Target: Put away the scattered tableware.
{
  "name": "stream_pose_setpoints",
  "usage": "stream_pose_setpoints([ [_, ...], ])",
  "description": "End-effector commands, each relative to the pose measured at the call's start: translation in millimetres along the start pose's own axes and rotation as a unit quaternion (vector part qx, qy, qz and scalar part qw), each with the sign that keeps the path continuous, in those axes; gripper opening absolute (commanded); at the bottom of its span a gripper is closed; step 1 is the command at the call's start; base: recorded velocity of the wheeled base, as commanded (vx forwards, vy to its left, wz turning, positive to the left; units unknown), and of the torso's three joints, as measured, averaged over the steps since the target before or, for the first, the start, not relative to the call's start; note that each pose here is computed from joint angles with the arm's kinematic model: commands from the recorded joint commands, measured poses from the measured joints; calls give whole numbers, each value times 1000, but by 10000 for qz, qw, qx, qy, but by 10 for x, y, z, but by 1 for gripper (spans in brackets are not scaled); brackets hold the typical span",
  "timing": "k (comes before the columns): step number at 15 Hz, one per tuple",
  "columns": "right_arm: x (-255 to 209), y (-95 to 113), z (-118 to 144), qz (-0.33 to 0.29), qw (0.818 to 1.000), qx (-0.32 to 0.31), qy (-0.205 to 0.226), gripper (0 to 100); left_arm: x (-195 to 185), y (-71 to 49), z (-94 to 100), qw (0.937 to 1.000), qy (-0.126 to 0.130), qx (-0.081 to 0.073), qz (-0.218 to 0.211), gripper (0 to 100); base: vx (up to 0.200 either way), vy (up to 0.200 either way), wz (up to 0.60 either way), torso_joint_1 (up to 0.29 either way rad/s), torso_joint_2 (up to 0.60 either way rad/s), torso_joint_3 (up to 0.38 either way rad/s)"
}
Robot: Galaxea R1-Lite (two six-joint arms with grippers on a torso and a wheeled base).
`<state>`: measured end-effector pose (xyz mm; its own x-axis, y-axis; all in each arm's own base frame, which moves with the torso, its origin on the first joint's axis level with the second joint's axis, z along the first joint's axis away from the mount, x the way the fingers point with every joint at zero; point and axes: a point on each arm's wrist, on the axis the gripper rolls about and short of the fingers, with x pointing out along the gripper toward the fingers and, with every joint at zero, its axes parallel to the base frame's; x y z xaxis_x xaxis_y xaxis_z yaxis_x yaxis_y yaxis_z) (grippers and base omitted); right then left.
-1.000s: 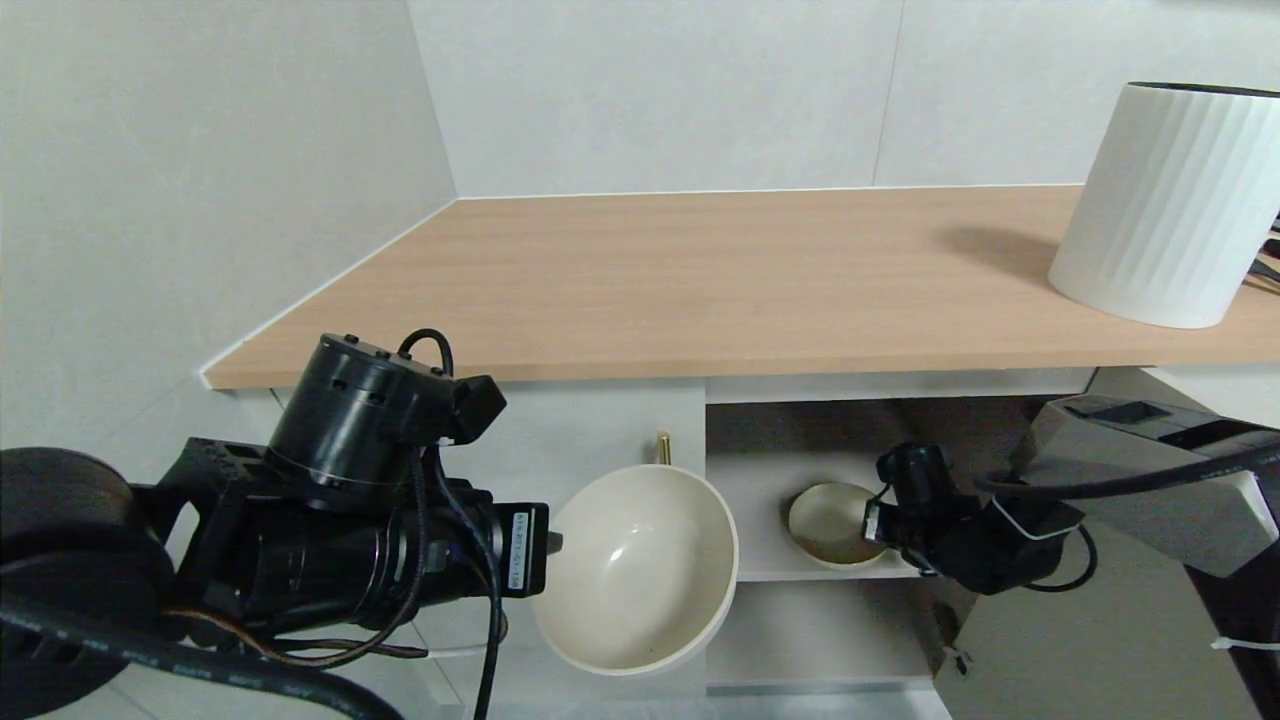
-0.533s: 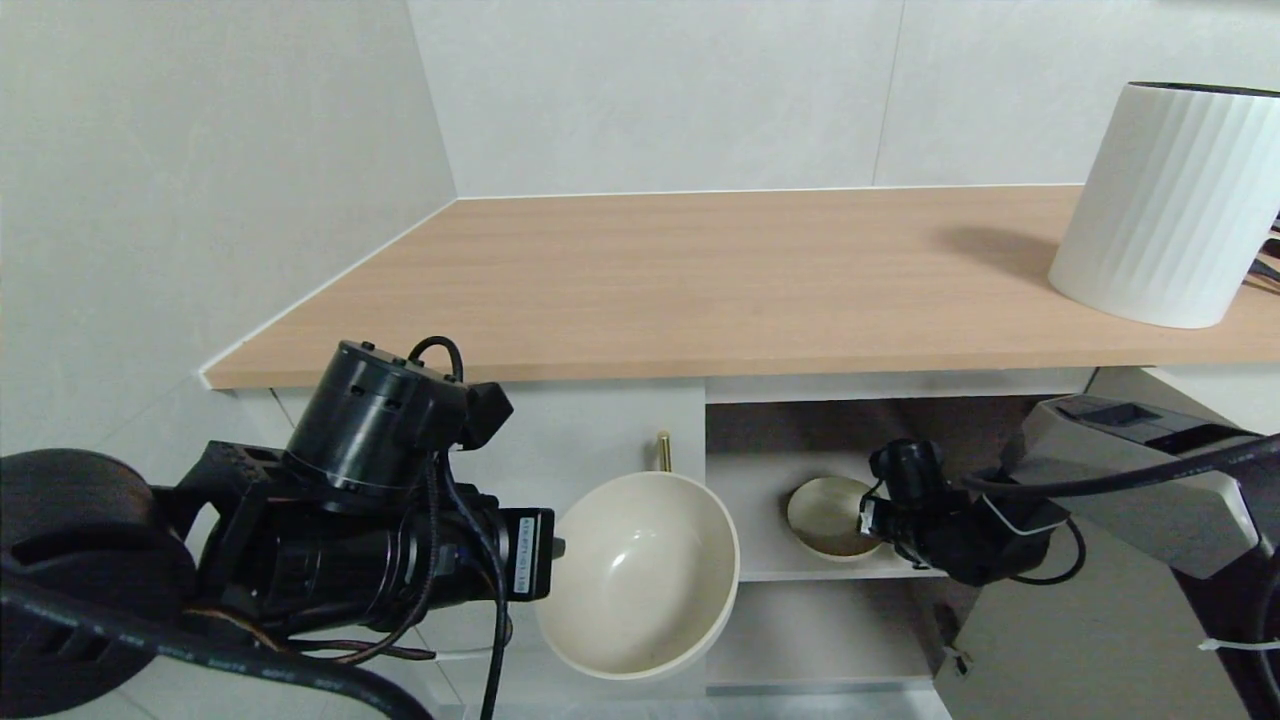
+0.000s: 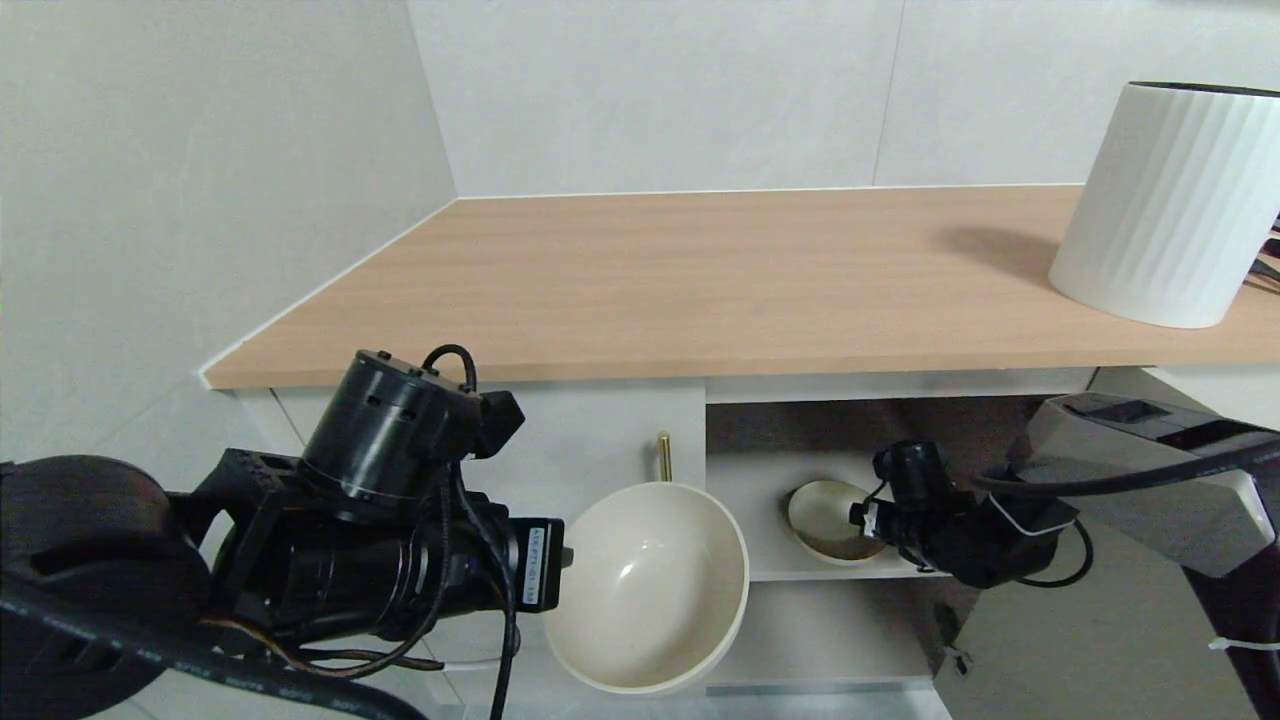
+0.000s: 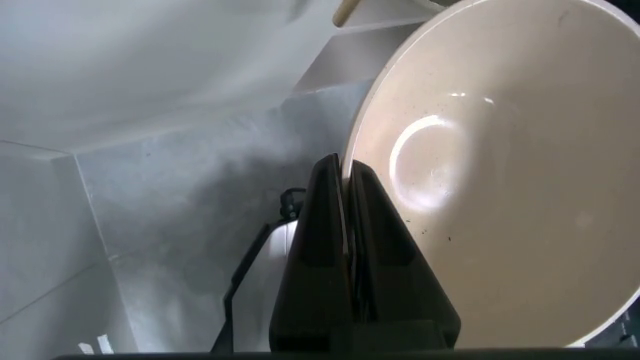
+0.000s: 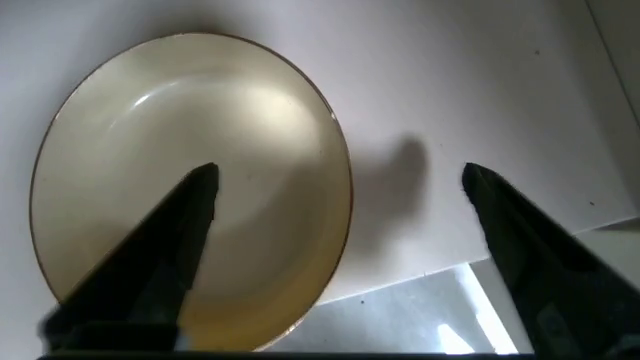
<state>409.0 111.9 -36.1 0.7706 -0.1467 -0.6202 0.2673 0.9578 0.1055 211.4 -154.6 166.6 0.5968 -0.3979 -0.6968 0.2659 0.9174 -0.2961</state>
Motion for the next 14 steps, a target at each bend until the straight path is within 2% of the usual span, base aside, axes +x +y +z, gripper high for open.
stream_pose_setpoints([
  [1, -401, -83, 113, 81, 10000, -38, -8, 100, 48, -42, -43, 9999, 122, 80, -10, 0, 0, 0, 0, 0, 0, 0],
  [2, -647, -93, 182, 277, 9996, -68, -27, 100, 77, -80, -88, 9995, 260, 156, -19, 0, 0, 0, 0, 0, 0, 0],
  [3, -647, -93, 182, 277, 9996, -68, -27, 100, 77, -80, -88, 9995, 260, 156, -19, 0, 0, 0, 0, 0, 0, 0],
  [4, -1169, -118, 294, 920, 9952, -231, 247, 100, 178, -133, -166, 9981, 552, 279, 54, 0, 0, 0, 0, 0, 0, 0],
  [5, -1284, -98, 307, 1117, 9928, -281, 343, 100, 208, -145, -184, 9977, 608, 305, 60, 0, 0, 0, 0, 0, 0, 0],
  [6, -1660, -52, 346, 1812, 9800, -443, 691, 100, 330, -162, -247, 9960, 786, 377, 189, 0, 0, 0, 0, 0, 0, 0],
  [7, -1897, -25, 333, 2206, 9693, -578, 918, 100, 419, -167, -292, 9945, 868, 440, 381, 0, 0, 0, 0, 0, 0, 0],
  [9, -2260, 17, 306, 2756, 9497, -819, 1240, 100, 573, -145, -355, 9909, 926, 528, 819, 0, 0, 0, 0, 0, 0, 0],
  [11, -2492, 47, 274, 3132, 9329, -1002, 1469, 100, 651, -123, -386, 9871, 874, 601, 1199, 0, 0, 0, 0, 0, 0, 0],
  [14, -2628, 170, 122, 3428, 9107, -1615, 1643, 100, 634, -152, -369, 9872, 775, 634, 1240, 0, 0, 0, 0, 0, 0, 0],
])
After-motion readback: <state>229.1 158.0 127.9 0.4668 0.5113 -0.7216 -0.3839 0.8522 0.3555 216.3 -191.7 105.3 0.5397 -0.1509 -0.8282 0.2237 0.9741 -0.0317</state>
